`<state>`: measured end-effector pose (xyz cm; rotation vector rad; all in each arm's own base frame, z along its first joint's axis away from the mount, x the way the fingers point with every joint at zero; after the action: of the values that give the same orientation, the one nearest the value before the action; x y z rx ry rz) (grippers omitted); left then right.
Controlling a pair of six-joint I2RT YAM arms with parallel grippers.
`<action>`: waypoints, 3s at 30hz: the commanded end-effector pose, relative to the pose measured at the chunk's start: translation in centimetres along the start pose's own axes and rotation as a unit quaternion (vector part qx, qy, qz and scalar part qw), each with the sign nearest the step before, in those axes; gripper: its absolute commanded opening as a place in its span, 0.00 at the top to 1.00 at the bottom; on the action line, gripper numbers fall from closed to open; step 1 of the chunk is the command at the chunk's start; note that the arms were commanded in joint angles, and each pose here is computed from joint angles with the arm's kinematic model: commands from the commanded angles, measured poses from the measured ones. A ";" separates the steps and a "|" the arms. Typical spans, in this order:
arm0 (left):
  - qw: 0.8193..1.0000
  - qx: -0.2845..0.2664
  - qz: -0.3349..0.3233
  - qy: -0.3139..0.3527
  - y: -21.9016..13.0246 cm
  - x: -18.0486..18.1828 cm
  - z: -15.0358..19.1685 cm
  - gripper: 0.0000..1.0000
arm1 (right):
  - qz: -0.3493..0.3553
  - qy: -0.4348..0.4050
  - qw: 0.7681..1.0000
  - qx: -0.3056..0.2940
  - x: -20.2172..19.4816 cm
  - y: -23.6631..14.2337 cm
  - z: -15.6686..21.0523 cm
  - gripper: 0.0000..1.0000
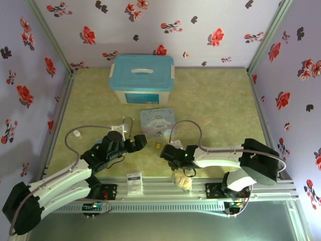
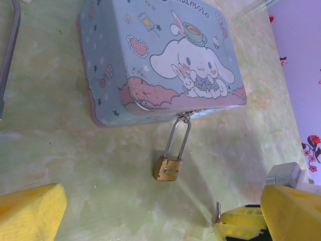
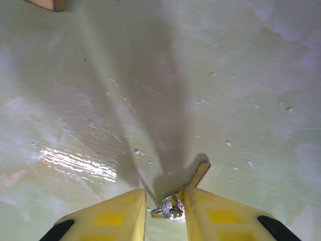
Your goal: Unlock a padlock with a key
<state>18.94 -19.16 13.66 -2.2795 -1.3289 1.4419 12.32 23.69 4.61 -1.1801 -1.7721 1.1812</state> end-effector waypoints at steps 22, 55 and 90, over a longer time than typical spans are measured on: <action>1.000 -0.010 -0.006 -0.010 0.3 0.7 0.2 0.00 | 0.051 0.013 0.998 0.032 -1.6 0.6 1.5 0.71; 0.973 -0.006 0.153 -0.172 2.3 -5.5 0.0 0.00 | -0.058 -0.050 0.994 -0.083 -1.0 -6.1 -5.4 1.00; 0.912 -0.024 0.198 -0.359 2.2 -4.8 1.0 0.08 | -0.119 -0.119 0.949 -0.268 3.8 -10.3 -10.8 1.00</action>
<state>18.16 -24.42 12.95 -2.1354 -1.0948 2.4635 15.65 29.51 18.64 -0.9632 -2.5502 0.8322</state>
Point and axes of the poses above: each hand's point on the last joint's axis, 136 mm out from that joint toward the fingers, its own y axis out along the fingers, its own x axis along the line the jaws close on, z = x × y, the point moved 3 cm from there along -y, back along the fingers, and after that the axes turned 1 degree about -y, right-handed, at the moved point
